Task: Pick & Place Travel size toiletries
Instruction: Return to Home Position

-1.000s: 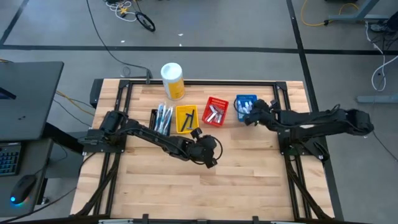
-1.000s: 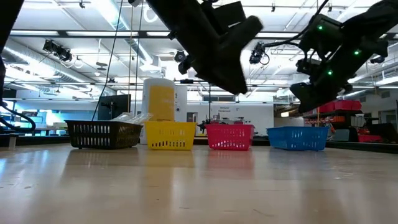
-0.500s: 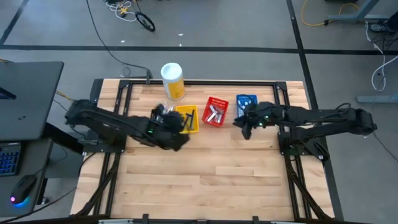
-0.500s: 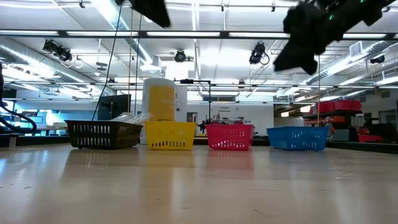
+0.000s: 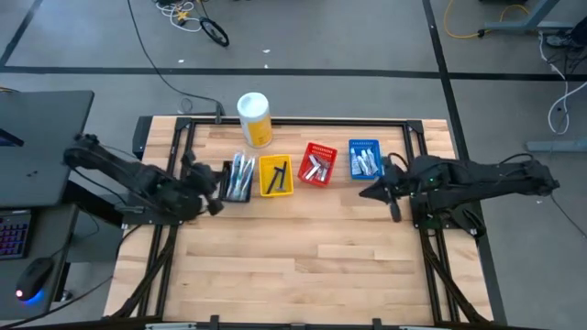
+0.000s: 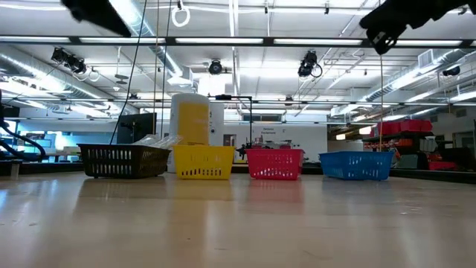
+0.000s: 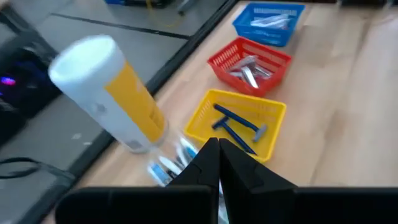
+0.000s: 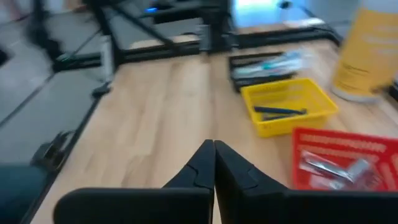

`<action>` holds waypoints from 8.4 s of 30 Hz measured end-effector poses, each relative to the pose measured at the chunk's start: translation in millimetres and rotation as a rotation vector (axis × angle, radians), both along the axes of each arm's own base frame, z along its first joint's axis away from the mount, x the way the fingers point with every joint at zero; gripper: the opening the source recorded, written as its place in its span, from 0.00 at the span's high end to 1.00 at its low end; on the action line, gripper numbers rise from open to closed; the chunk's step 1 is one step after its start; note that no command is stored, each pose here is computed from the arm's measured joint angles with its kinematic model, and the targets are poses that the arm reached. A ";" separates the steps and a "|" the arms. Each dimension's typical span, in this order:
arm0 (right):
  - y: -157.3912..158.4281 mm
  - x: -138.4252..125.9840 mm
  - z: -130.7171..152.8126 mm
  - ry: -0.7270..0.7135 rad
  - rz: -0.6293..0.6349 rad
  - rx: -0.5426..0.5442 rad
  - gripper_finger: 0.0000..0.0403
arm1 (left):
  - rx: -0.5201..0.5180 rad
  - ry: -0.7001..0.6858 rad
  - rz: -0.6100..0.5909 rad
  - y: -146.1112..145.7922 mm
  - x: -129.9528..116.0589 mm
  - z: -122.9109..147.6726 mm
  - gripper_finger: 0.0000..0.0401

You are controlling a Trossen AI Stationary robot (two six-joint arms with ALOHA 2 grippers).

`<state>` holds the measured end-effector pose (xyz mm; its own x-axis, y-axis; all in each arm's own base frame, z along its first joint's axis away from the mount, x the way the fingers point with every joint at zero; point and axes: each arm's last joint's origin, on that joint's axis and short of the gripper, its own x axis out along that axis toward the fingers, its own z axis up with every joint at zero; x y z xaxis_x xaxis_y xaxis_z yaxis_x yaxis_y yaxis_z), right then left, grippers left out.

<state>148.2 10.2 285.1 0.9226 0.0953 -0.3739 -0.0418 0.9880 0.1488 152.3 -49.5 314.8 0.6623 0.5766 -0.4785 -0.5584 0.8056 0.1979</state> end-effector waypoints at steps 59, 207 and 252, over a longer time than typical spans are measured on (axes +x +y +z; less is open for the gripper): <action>4.1 -51.8 -99.1 -0.451 0.478 -0.206 0.99 | 0.061 -0.618 -0.253 43.8 -58.5 -141.7 0.96; -8.4 -43.8 -116.4 -0.405 -0.007 -0.146 0.99 | -0.012 -0.631 -0.616 33.5 -56.3 -141.1 0.96; -8.4 -43.8 -116.4 -0.405 -0.006 -0.146 0.99 | -0.012 -0.631 -0.616 33.5 -56.3 -141.1 0.96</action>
<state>104.4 1.8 168.7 0.9980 0.0621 0.0097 -0.0619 0.9979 -0.0195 96.0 -16.0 173.7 0.9966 0.0271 0.0779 -0.0263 0.9996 -0.0108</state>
